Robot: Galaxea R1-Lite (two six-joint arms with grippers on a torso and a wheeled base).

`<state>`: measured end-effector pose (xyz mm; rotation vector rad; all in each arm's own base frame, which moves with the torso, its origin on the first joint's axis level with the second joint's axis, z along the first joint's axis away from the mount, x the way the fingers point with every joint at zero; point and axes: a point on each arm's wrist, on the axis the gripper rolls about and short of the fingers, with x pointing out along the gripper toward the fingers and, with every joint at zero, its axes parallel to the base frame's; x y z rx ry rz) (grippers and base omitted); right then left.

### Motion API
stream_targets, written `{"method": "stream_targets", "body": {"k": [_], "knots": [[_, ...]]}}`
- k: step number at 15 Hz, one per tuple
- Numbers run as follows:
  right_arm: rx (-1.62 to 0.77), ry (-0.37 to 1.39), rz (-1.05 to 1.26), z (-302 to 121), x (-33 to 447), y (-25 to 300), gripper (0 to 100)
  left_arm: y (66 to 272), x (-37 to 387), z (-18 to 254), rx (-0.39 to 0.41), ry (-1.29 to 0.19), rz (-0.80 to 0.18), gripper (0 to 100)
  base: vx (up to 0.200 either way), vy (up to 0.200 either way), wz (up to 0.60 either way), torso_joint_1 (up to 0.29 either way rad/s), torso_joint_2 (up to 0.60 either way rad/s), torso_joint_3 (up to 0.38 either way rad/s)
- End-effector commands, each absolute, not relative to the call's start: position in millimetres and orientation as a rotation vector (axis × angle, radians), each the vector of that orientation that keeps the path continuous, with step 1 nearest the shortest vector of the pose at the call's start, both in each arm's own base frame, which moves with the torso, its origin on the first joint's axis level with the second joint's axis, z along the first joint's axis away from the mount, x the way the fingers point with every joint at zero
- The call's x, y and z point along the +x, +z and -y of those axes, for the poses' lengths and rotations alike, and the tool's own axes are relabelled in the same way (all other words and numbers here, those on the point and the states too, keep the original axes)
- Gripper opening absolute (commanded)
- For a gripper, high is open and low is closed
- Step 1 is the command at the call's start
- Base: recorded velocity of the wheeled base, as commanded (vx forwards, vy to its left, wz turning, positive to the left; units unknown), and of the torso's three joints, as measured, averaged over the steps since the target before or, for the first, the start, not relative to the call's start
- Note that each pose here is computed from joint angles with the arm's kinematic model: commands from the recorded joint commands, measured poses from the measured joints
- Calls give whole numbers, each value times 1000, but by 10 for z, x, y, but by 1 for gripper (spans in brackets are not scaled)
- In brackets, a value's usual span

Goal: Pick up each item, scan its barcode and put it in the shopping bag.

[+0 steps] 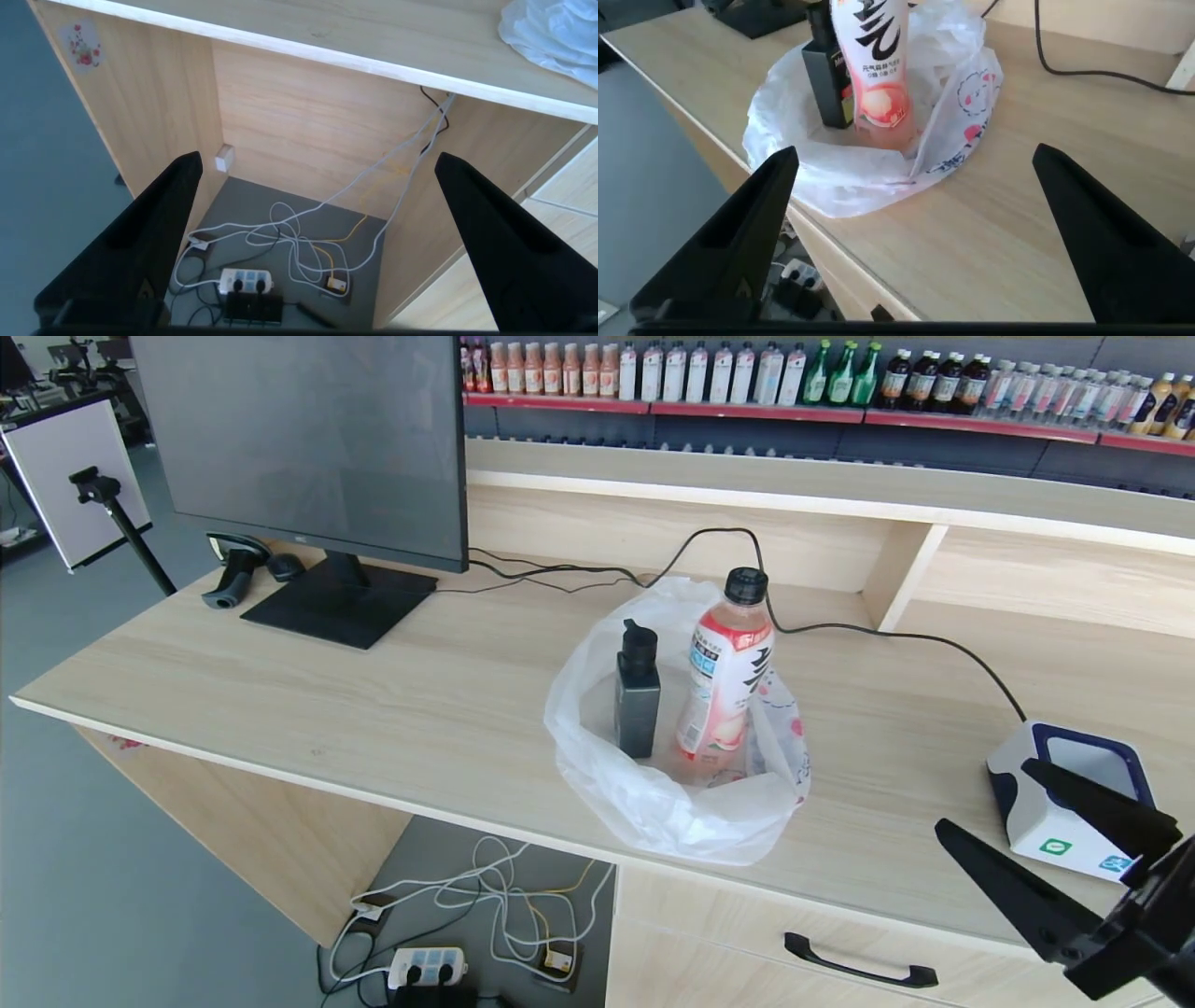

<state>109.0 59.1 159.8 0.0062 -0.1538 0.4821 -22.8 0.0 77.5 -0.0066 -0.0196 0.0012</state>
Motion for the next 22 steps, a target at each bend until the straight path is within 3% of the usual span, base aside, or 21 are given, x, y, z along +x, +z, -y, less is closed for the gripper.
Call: {"method": "stream_targets", "body": {"k": [1, 7, 14, 16, 18, 20, 22], "knots": [[-41, 488, 116, -360, 656, 1541, 100, 776, -227, 0, -8, 1, 18, 100, 0, 0, 0, 0, 0, 0], [-152, 584, -8, 25, -32, 955, 100, 776, -227, 0, -8, 1, 18, 100, 0, 0, 0, 0, 0, 0], [-139, 646, 2, 105, -176, 816, 100, 777, -227, 0, -8, 1, 20, 100, 0, 0, 0, 0, 0, 0], [-122, 565, -44, 82, -157, 822, 100, 777, -227, -1, -8, 0, 20, 100, 0, 0, 0, 0, 0, 0], [-67, 251, -109, 26, -139, 777, 100, 777, -227, 0, -8, 1, 20, 100, 0, 0, 0, 0, 0, 0], [-37, 108, -121, 5, -136, 778, 100, 777, -227, 0, -8, 1, 20, 100, 0, 0, 0, 0, 0, 0], [-42, 106, -93, 7, -158, 769, 100, 777, -227, 0, -8, 1, 20, 100, 0, 0, 0, 0, 0, 0]]}}
